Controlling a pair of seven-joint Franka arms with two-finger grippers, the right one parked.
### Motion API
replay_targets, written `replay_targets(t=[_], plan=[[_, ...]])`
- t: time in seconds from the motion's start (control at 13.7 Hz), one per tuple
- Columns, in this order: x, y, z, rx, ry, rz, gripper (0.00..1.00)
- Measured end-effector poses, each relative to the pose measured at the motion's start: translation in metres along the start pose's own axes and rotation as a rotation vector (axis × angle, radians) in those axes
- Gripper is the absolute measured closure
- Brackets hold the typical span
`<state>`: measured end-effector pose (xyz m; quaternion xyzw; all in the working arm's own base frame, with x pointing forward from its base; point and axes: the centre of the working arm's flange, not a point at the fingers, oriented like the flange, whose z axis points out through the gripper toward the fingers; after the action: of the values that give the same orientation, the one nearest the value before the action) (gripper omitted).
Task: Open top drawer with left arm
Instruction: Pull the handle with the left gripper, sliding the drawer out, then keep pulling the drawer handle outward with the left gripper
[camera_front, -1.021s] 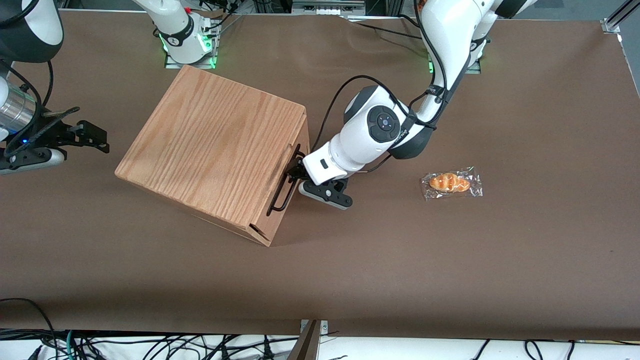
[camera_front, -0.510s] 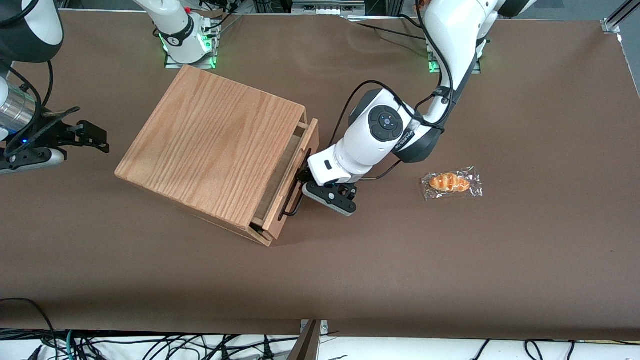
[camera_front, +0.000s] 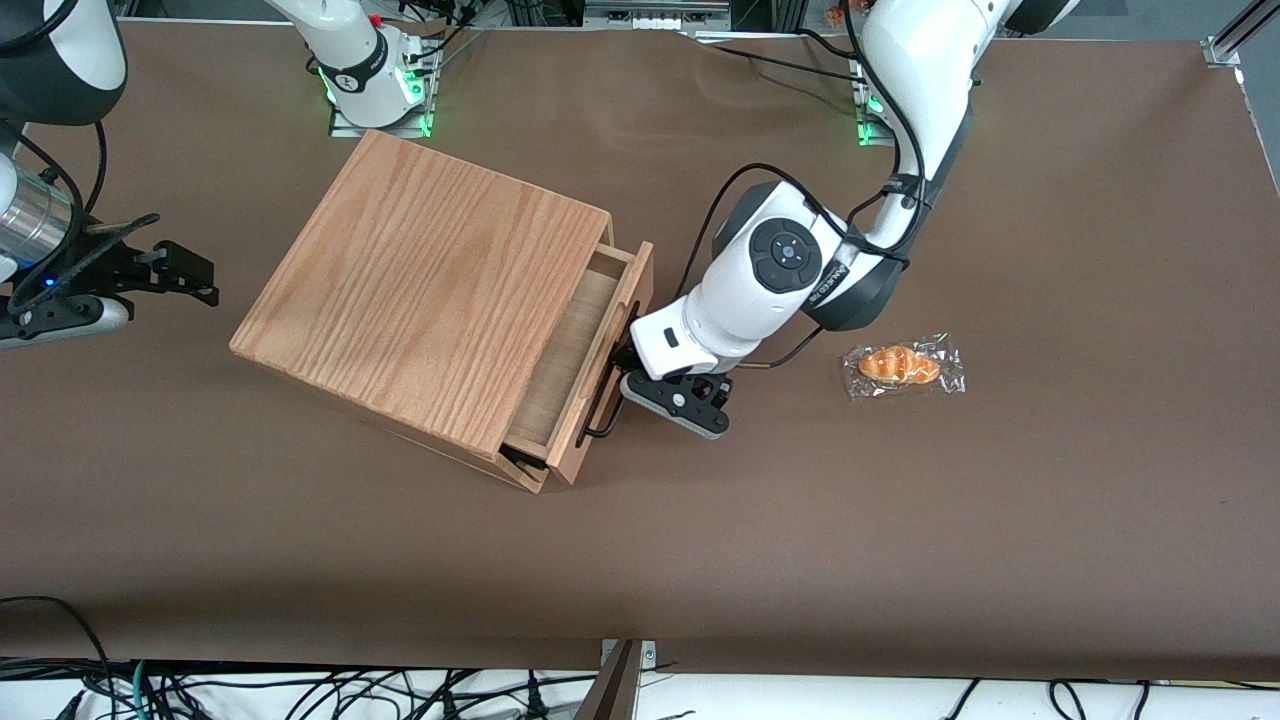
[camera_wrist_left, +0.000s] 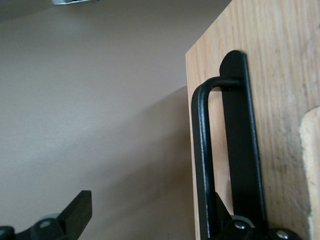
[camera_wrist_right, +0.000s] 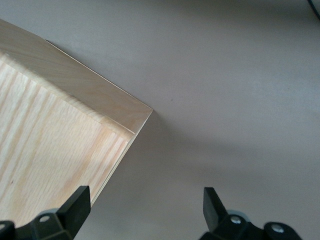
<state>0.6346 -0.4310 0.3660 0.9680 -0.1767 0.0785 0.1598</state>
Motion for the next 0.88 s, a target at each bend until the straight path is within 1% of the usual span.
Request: replay_targets(t=[0.22, 0.44, 0.88], plan=[[0.006, -0.036, -0.012, 0.012, -0.023, 0.002, 0.00], [0.007, -0.058, -0.017, 0.013, -0.044, -0.010, 0.00], [0.009, -0.085, -0.025, 0.019, -0.056, -0.014, 0.00]])
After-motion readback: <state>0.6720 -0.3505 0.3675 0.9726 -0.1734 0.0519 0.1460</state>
